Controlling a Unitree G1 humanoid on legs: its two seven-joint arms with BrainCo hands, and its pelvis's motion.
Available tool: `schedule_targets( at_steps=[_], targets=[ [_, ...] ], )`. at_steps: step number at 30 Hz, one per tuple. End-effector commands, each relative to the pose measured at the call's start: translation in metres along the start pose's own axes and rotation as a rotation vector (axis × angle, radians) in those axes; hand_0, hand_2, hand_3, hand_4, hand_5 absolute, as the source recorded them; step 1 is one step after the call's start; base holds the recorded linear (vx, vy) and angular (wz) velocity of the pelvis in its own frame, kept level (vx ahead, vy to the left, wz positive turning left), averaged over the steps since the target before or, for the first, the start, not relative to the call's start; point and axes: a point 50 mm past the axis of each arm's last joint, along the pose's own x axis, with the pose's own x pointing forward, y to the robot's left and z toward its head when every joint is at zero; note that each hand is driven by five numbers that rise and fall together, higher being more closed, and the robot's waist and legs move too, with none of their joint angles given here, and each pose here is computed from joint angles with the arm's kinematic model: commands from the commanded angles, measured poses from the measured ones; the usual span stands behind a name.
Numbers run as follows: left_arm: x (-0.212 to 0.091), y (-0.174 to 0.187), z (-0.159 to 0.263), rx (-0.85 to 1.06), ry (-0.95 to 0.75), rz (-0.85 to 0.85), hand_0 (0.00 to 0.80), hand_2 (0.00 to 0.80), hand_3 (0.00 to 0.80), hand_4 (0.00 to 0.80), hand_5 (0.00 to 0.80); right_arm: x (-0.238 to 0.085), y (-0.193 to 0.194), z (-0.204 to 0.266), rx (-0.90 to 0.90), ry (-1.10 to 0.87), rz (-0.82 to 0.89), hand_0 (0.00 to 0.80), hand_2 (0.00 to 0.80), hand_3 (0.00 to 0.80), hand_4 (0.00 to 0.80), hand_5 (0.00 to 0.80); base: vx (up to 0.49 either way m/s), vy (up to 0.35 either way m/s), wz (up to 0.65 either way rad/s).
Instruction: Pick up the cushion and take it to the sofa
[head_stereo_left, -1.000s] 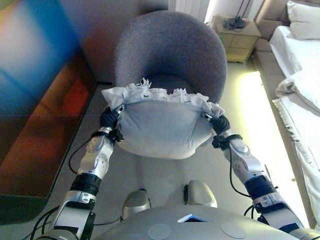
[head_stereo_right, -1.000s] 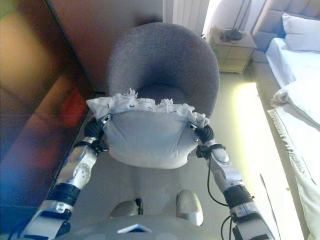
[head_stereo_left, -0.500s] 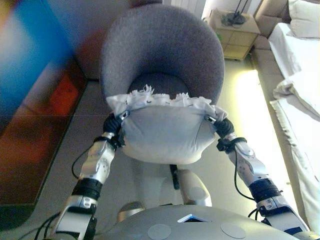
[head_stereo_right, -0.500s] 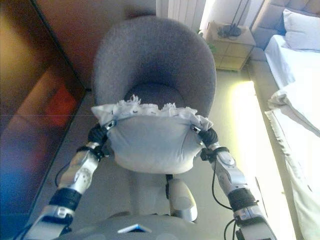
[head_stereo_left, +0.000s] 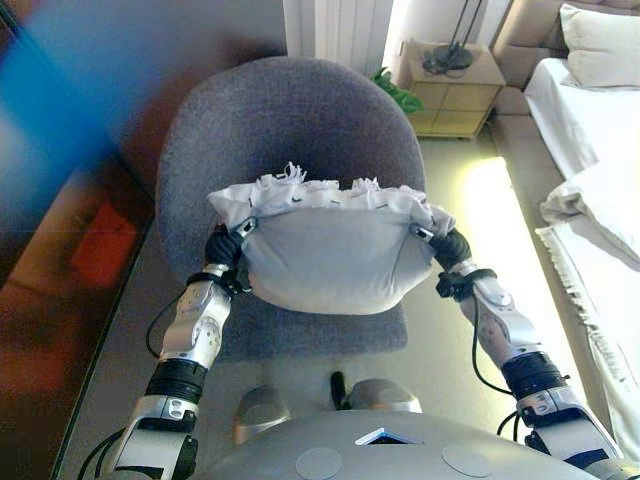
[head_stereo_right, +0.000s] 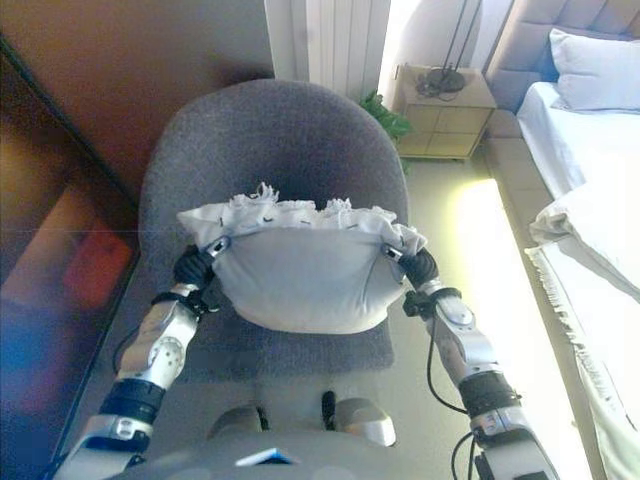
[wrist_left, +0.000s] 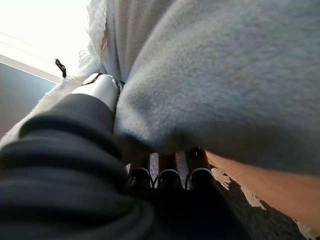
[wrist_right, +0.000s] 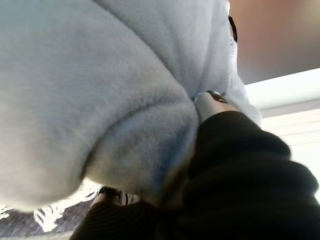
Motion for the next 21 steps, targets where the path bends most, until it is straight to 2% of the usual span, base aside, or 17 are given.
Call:
schedule_targets(
  at_steps=[1, 4, 13, 17, 21],
  targets=[
    [0.017, -0.028, 0.047, -0.007, -0.221, -0.15, 0.8, 0.8, 0.8, 0.8, 0.8, 0.019, 0.035, 0.051, 0.06, -0.225, 0.143, 0.8, 0.8, 0.8, 0.8, 0.8, 0.182, 0.14, -0.52],
    [0.019, -0.029, 0.047, 0.005, -0.218, -0.157, 0.8, 0.8, 0.8, 0.8, 0.8, 0.018, 0.035, 0.051, 0.059, -0.232, 0.135, 0.8, 0.8, 0.8, 0.8, 0.8, 0.164, 0.181, -0.48],
    [0.024, -0.027, 0.05, 0.041, -0.224, -0.135, 0.8, 0.8, 0.8, 0.8, 0.8, 0.031, 0.049, 0.057, 0.071, -0.273, 0.111, 0.8, 0.8, 0.8, 0.8, 0.8, 0.095, 0.138, -0.03],
    [0.028, -0.028, 0.047, 0.049, -0.179, -0.128, 0.8, 0.8, 0.8, 0.8, 0.8, 0.036, 0.053, 0.052, 0.072, -0.241, 0.108, 0.8, 0.8, 0.8, 0.8, 0.8, 0.137, -0.015, -0.03],
    [0.036, -0.037, 0.047, 0.063, -0.166, -0.117, 0.8, 0.8, 0.8, 0.8, 0.8, 0.04, 0.056, 0.058, 0.071, -0.238, 0.091, 0.8, 0.8, 0.8, 0.8, 0.8, 0.097, -0.174, -0.07]
  ],
)
